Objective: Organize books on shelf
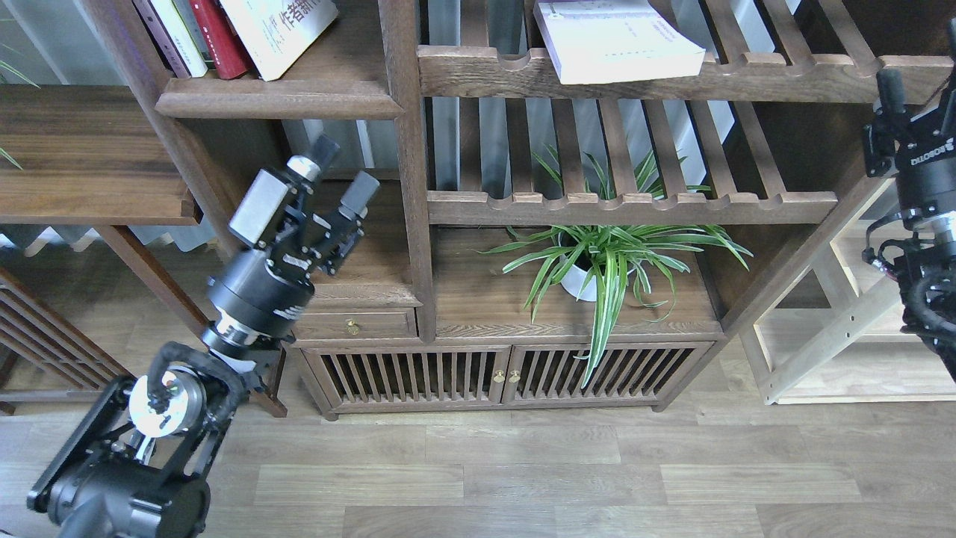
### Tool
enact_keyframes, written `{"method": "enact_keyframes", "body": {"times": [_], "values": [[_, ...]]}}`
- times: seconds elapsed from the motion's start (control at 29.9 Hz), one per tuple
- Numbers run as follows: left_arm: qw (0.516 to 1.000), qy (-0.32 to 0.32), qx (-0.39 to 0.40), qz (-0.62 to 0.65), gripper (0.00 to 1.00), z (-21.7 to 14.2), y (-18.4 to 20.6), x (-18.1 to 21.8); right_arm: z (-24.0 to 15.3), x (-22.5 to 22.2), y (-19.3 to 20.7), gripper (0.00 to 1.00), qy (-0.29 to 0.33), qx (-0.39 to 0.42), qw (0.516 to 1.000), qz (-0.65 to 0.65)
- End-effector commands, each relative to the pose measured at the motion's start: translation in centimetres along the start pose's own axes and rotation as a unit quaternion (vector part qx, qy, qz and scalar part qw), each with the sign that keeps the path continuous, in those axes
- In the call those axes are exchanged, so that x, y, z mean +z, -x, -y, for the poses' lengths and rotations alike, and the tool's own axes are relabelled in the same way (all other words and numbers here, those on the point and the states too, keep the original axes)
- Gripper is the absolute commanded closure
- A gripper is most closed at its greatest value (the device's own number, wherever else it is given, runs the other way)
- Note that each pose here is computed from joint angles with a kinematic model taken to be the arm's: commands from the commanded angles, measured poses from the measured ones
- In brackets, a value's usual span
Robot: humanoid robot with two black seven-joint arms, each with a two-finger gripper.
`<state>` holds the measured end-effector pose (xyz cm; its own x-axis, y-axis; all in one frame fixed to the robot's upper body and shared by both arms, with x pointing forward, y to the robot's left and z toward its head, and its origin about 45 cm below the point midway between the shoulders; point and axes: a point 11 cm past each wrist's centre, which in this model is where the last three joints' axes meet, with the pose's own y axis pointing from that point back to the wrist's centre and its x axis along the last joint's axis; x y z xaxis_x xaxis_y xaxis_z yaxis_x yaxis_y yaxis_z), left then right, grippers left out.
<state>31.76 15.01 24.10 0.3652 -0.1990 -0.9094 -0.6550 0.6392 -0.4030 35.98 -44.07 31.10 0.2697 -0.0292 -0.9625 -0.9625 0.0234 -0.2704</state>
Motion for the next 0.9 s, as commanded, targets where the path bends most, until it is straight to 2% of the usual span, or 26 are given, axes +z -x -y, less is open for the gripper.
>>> {"method": "enact_keyframes", "body": {"times": [0.0, 0.3, 0.43, 0.67, 0.87], "values": [[1.0, -0.006, 0.014, -0.009, 0.02, -0.2, -1.0, -0.7, 0.2, 0.2, -0.8, 0.35, 0.002, 0.043, 0.999, -0.001], [0.998, -0.029, 0.044, -0.025, 0.02, -0.4, -3.0, -2.3, 0.7, 0.9, -1.2, 0.34, 0.007, 0.065, 0.998, 0.005], [0.997, -0.038, 0.057, -0.031, 0.02, -0.6, -3.9, -3.0, 1.3, 1.8, -0.9, 0.26, 0.016, 0.056, 0.998, 0.016], [0.995, -0.05, 0.074, -0.041, 0.02, -0.9, -4.9, -4.4, 3.4, 6.7, -0.6, 0.19, 0.052, 0.028, 0.997, 0.057], [0.995, -0.052, 0.078, -0.042, 0.02, -1.0, -5.2, -4.6, 3.3, 9.1, -1.8, 0.14, 0.082, 0.035, 0.995, 0.036]]}}
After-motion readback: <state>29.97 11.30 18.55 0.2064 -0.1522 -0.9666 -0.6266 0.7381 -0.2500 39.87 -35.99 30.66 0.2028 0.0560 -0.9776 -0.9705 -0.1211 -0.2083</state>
